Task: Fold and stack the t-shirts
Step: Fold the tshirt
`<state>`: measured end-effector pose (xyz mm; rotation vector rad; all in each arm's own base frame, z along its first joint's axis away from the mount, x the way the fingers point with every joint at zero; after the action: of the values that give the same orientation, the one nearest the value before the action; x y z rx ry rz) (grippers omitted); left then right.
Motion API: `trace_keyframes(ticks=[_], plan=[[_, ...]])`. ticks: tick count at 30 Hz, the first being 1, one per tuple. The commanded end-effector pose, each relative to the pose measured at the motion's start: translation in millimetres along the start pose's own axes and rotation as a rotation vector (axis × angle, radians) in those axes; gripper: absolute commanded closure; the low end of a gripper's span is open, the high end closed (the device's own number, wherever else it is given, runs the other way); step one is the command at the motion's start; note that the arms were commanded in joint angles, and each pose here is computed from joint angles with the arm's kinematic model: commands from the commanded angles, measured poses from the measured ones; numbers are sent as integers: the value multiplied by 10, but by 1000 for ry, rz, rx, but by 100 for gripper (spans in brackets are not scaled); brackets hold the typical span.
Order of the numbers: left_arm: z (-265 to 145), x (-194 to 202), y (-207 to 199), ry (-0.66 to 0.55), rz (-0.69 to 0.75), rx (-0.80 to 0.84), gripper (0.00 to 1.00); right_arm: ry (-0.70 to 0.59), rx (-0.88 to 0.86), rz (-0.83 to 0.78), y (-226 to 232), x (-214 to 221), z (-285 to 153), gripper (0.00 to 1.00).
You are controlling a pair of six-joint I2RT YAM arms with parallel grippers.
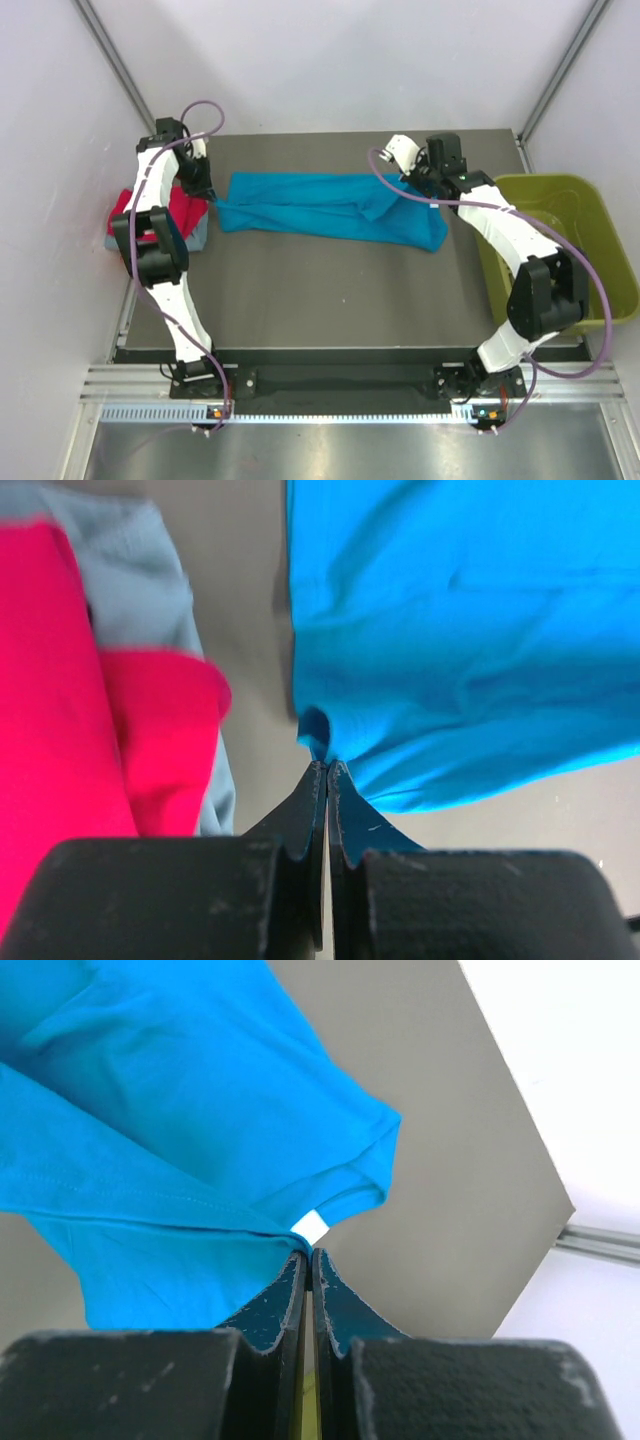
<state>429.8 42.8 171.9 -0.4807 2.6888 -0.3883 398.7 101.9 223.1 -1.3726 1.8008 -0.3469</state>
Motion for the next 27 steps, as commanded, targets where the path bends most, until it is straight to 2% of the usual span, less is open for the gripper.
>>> trace_keyframes(ticks=[1,10,27], plan=[[51,-199,-130,-44,49,32,100,-33,94,19,-345,-99,69,100],[437,-515,-320,-92,117,32,100,-12,95,25,-529,-93,437,100],[646,-766,-309,-179,115,-38,100,57,105,37,-656,58,881,100]])
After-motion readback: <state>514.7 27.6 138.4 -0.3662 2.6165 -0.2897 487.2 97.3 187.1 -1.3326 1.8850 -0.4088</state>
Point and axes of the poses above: each gripper's point midway between its finger pads, its own z axis out along the fingers, its own y axis along the line the jaws close on, x = y × z, the point moved 5 cm from there along -z, back along the fingers, and after that the axes turned 15 degrees about -z, right-handed, at the moved point
